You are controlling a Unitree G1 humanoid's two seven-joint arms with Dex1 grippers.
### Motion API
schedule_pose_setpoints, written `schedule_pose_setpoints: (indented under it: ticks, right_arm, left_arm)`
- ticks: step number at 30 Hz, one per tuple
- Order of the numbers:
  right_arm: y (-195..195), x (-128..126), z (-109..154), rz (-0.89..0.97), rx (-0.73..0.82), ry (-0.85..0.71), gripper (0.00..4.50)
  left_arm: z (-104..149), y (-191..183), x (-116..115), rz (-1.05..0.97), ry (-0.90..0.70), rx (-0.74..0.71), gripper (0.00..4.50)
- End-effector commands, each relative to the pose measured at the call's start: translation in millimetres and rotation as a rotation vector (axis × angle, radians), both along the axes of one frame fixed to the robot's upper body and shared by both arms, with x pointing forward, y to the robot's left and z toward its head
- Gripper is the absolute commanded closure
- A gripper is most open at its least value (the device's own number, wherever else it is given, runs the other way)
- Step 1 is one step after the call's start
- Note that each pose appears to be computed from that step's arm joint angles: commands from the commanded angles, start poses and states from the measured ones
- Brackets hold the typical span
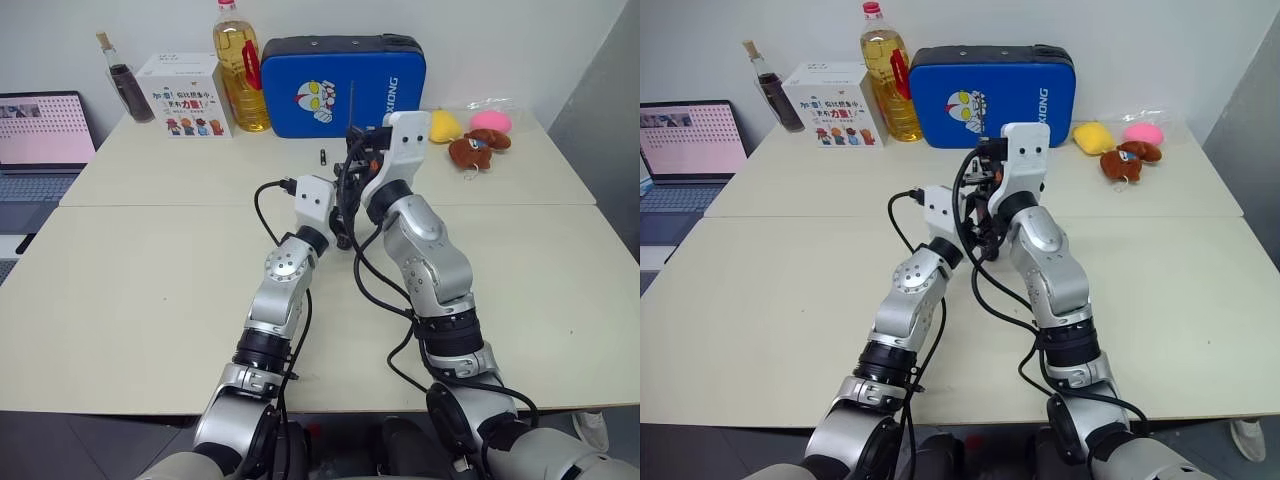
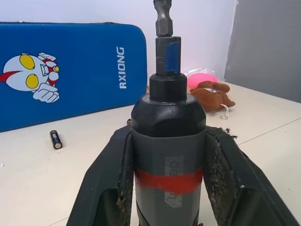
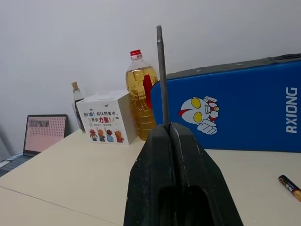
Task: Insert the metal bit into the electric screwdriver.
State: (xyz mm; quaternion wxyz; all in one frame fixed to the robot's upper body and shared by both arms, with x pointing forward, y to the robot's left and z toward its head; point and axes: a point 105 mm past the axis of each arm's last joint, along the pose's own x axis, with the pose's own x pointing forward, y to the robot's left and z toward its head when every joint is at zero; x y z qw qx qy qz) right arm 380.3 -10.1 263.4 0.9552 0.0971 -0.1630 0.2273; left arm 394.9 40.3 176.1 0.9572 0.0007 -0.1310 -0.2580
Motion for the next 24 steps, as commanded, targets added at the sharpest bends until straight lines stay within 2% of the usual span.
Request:
schedule_pose_setpoints:
  ticks: [1, 24]
  right_arm:
    - [9.1, -16.1, 26.3, 0.051, 0.055, -0.080, 4.46]
    - [0.4, -11.0, 12.5, 0.013, 0.017, -0.048, 4.46]
  left_arm:
    - [9.2, -0.7, -2.8, -0.002, -0.034, -0.003, 2.83]
    - [9.0, 1.4, -1.4, 0.003, -0.034, -0.001, 2.83]
